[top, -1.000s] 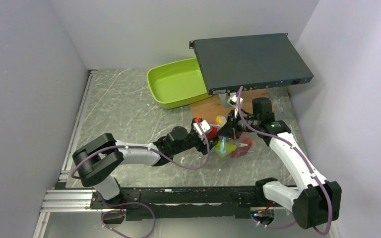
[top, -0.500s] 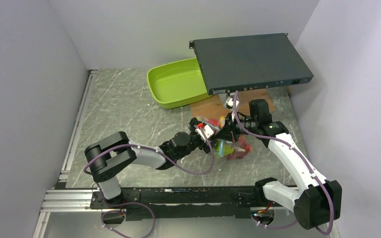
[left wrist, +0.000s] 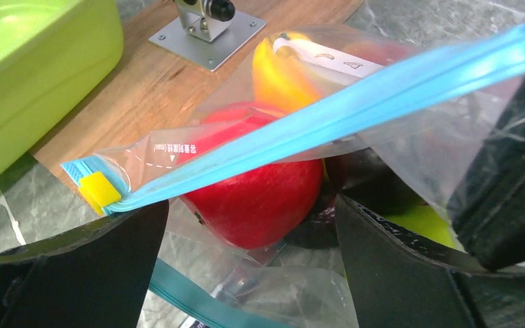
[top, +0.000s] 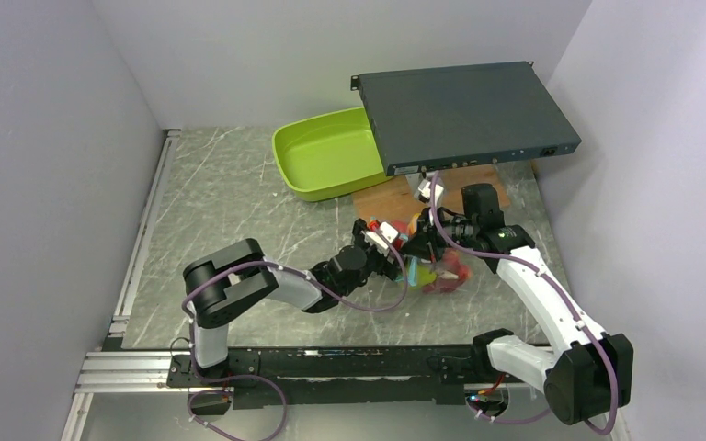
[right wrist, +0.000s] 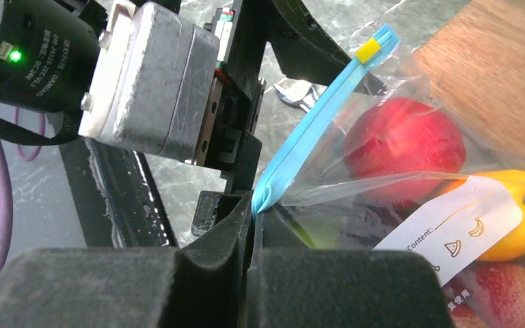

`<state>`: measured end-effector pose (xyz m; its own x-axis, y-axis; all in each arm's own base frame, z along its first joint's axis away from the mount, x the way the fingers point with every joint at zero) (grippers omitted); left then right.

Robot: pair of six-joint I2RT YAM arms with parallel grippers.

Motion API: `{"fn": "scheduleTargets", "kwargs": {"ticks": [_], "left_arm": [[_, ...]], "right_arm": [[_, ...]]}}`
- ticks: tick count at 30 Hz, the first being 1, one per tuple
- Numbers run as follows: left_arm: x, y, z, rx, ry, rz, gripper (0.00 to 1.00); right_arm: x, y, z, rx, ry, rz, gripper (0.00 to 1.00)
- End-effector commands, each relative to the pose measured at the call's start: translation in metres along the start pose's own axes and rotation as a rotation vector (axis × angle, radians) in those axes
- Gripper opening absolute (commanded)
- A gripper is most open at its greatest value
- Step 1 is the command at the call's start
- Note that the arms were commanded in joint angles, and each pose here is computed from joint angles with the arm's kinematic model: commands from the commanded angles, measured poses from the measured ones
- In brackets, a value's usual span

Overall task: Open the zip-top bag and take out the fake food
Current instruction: Pick up the fake fruit from the zipper food storage bag.

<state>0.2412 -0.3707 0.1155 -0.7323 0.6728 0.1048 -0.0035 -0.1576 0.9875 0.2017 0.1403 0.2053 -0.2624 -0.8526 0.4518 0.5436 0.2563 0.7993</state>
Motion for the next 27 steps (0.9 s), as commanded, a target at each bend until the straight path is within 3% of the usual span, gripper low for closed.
{"fn": "scheduleTargets", "kwargs": {"ticks": [1,6,11,13,15,18,20,24,27], "left_arm": [[-0.011,0.016,0.018,0.125,0.178,-0.070,1.00],[-0.006,0.030,0.021,0.209,0.139,-0.208,0.99],[-0.006,0.031,0.025,0.269,0.089,-0.260,0.74],[-0.005,0.029,0.026,0.266,0.080,-0.260,0.69],[-0.003,0.029,0.026,0.258,0.069,-0.273,0.72],[-0.005,0.027,0.024,0.225,0.048,-0.267,0.93],[-0.009,0.024,0.022,0.206,0.042,-0.244,0.98],[-0.016,0.014,0.025,0.200,0.093,-0.180,0.98],[-0.021,0.008,0.026,0.187,0.119,-0.138,0.86]], "right_arm": [[-0.002,0.000,0.023,0.017,0.141,0.001,0.00],[-0.003,0.001,0.022,0.018,0.135,0.002,0.00],[-0.002,0.002,0.022,0.017,0.134,0.001,0.00],[-0.002,0.002,0.023,0.014,0.136,0.002,0.00],[-0.001,0.003,0.023,0.016,0.139,0.000,0.00],[-0.001,0.003,0.024,0.016,0.147,0.000,0.00],[-0.001,0.003,0.025,0.016,0.151,0.000,0.00],[-0.001,0.004,0.026,0.015,0.160,0.000,0.00],[0.000,0.004,0.026,0.015,0.162,-0.001,0.00]]}}
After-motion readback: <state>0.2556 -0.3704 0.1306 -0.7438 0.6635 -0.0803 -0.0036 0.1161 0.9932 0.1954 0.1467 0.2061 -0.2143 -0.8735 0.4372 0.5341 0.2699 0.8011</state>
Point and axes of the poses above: each gripper's point midway between its finger pads, its own x axis back along the fingers, its own z axis along the line the jaws close on, y = z × x, the point moved 6 cm from there along x, back along the fingers, and after that the axes turned 5 degrees about -x, right-handed, at the moved point
